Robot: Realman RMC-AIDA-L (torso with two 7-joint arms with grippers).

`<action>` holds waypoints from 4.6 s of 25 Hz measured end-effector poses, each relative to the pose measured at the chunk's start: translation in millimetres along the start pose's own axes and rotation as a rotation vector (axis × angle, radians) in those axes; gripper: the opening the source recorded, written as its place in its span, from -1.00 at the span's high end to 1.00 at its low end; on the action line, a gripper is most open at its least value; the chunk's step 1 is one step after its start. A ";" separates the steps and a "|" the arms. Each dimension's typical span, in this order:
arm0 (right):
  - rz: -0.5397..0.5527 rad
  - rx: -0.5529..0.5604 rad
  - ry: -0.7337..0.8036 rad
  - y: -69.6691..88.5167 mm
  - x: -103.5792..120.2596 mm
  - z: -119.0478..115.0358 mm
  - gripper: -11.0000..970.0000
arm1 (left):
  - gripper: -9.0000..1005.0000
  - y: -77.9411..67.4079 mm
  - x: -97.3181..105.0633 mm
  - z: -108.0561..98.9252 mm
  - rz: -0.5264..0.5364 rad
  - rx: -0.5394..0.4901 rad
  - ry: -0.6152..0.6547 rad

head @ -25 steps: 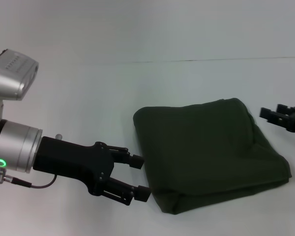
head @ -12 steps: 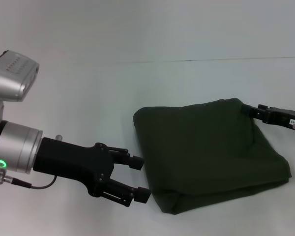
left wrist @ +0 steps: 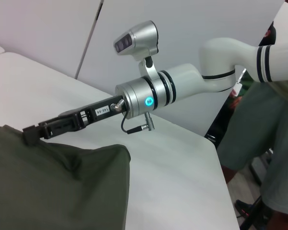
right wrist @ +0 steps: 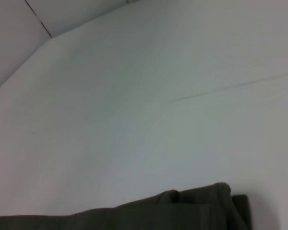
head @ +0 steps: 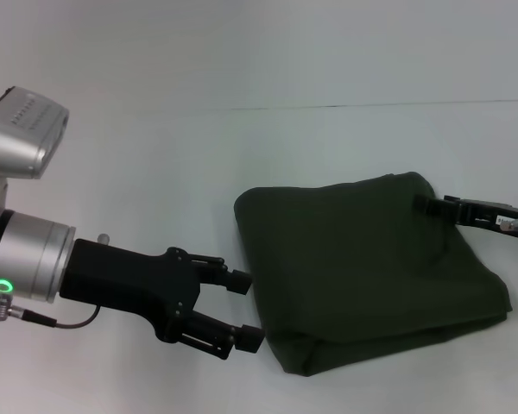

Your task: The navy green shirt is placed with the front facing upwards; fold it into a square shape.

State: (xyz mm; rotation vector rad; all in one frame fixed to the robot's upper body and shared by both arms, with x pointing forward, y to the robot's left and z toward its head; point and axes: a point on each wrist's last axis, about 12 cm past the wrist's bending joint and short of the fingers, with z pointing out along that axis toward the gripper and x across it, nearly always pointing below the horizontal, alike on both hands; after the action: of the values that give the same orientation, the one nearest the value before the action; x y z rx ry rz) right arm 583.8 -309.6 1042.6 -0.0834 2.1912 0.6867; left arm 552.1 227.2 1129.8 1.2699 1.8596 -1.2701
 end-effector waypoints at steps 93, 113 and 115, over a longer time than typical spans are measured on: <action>-0.794 -0.656 0.031 30.9 53.3 -118.3 -0.70 | -0.83 45.6 19.9 23.1 -0.728 -0.375 -0.178; -0.793 -0.654 0.038 33.6 45.4 -115.9 -0.69 | -0.83 56.4 9.8 70.6 -0.746 -0.420 -0.110; -0.792 -0.654 0.039 33.5 45.5 -116.0 -0.69 | -0.83 57.1 7.9 72.8 -0.742 -0.421 -0.106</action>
State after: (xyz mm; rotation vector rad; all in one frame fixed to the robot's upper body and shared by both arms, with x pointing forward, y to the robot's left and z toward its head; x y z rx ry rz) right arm 463.7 -331.8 1084.2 -1.2247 1.6633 0.8811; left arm 596.1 170.0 1071.4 0.2790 2.4476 -1.1420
